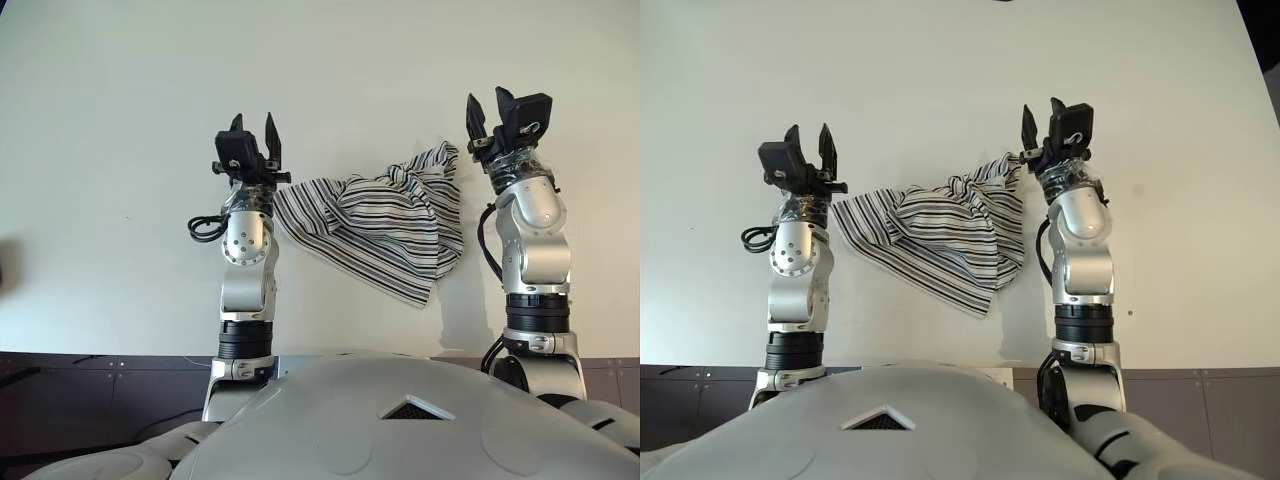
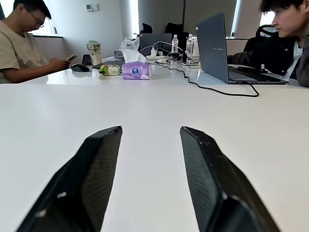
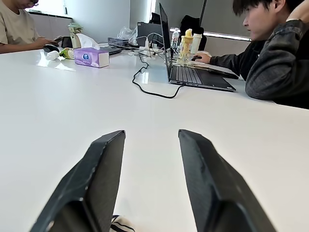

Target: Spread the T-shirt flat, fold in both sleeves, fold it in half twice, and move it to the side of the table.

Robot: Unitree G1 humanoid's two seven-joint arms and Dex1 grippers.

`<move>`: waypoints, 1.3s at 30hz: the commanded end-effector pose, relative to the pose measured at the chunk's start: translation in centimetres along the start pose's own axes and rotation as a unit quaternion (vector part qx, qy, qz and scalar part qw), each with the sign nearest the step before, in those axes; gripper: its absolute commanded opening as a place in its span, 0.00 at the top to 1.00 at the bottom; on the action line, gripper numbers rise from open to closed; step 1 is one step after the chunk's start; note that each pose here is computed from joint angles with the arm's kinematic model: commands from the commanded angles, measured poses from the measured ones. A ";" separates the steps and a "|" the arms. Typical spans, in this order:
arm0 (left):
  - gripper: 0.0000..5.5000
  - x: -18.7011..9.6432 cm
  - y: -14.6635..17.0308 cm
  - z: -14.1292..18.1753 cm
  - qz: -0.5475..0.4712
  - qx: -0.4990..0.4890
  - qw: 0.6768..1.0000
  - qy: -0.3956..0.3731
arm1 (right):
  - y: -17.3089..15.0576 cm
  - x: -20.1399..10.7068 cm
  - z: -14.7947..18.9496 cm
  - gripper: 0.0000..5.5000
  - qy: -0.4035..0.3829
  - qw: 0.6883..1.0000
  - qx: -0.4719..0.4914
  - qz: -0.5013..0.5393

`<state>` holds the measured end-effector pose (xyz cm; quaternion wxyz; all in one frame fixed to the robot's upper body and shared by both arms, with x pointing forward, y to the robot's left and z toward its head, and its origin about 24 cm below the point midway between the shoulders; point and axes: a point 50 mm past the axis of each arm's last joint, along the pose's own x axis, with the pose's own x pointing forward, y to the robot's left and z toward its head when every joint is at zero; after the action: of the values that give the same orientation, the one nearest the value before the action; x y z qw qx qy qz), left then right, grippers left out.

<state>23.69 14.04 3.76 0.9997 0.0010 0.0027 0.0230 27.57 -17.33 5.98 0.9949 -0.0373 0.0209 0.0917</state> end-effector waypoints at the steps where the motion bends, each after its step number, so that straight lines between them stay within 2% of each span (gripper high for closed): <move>1: 0.60 -0.3 -0.7 -0.2 -0.026 0.035 0.999 -0.005 | -0.5 0.7 -0.2 0.63 0.020 1.000 -0.002 0.011; 7: 0.60 0.4 0.0 0.0 -0.028 0.053 0.998 -0.012 | -1.5 1.1 0.1 0.63 0.029 0.998 -0.029 0.050; 13: 0.60 0.1 -1.6 -0.4 -0.053 0.051 0.997 -0.011 | -1.0 1.2 0.1 0.63 0.032 0.995 -0.051 0.082; 18: 0.60 0.2 -1.8 -0.7 -0.069 0.065 0.996 -0.003 | -1.9 1.3 0.0 0.63 0.036 0.993 -0.071 0.092; 23: 0.60 0.3 -1.5 -0.6 -0.041 0.038 0.998 0.001 | -1.6 1.2 0.1 0.63 0.019 0.996 -0.031 0.081; 27: 0.60 -0.2 -1.7 -1.2 -0.012 -0.002 1.000 0.015 | -2.0 0.8 -0.8 0.63 0.007 0.997 0.074 -0.003; 29: 0.60 -0.2 -2.4 -0.6 -0.047 0.015 0.999 0.000 | -1.2 0.2 -1.4 0.63 0.018 0.999 0.049 0.015; 33: 0.60 0.1 -5.5 2.7 -0.234 0.084 0.966 -0.071 | -3.6 -0.1 -0.1 0.63 0.015 0.994 -0.073 0.081; 35: 0.60 0.3 -6.9 4.3 -0.311 0.092 0.943 -0.077 | -5.2 0.2 0.1 0.63 0.038 0.984 -0.121 0.125; 37: 0.60 -0.1 -7.8 3.0 -0.391 0.158 0.906 -0.038 | -5.5 0.3 -0.7 0.63 0.063 0.969 -0.174 0.166; 39: 0.60 -0.7 -7.1 0.1 -0.444 0.245 0.862 0.015 | -4.7 0.2 -1.8 0.63 0.078 0.951 -0.212 0.212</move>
<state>23.83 5.87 6.63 0.9035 0.1775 -0.0397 -0.3880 28.72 -22.62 5.46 0.9370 -0.2192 0.0728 0.2619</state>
